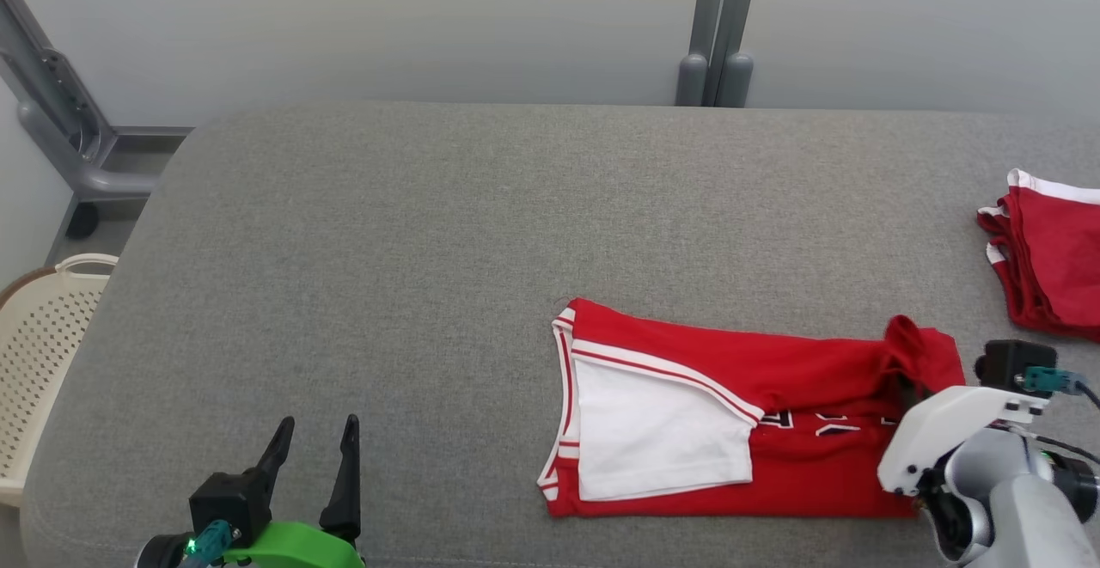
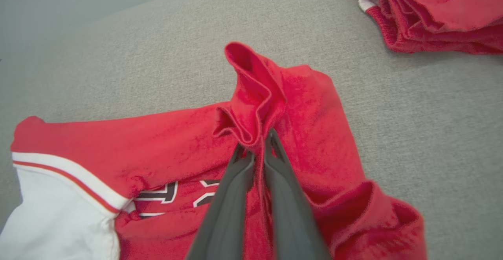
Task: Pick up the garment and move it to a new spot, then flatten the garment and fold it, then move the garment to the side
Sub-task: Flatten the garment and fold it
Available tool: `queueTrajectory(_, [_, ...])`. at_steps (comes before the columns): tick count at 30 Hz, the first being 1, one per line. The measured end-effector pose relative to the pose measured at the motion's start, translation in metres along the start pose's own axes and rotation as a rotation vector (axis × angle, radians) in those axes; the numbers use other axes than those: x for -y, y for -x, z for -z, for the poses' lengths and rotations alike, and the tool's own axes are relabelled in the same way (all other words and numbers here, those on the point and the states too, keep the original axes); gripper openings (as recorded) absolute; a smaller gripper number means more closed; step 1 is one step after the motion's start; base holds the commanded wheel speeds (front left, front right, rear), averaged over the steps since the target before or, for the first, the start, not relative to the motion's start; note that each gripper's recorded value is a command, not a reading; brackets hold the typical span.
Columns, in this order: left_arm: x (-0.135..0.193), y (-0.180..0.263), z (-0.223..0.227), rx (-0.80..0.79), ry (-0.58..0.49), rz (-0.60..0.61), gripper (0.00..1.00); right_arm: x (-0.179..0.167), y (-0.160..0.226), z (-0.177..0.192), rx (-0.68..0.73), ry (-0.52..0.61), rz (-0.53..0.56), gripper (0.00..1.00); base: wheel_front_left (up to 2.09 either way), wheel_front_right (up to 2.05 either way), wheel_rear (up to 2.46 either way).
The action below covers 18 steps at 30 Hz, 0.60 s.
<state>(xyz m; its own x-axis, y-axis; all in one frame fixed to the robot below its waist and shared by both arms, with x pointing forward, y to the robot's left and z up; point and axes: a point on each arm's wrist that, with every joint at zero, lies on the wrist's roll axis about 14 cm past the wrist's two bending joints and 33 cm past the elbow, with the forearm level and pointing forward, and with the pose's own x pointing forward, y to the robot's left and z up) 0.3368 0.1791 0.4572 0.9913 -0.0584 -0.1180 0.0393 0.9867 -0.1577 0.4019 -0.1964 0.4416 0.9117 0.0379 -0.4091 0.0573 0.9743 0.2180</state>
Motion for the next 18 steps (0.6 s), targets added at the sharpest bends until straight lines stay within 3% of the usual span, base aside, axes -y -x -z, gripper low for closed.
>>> queueTrajectory(9, [-0.002,0.003,0.001,-0.005,-0.002,-0.004,1.0,-0.091,0.002,0.014,-0.042,0.01,-0.274,0.0,0.0,0.0,0.0])
queueTrajectory(18, [-0.009,0.012,0.007,-0.023,0.002,-0.025,1.0,-0.163,-0.01,0.017,-0.074,0.071,-0.459,0.0,0.0,0.0,0.0])
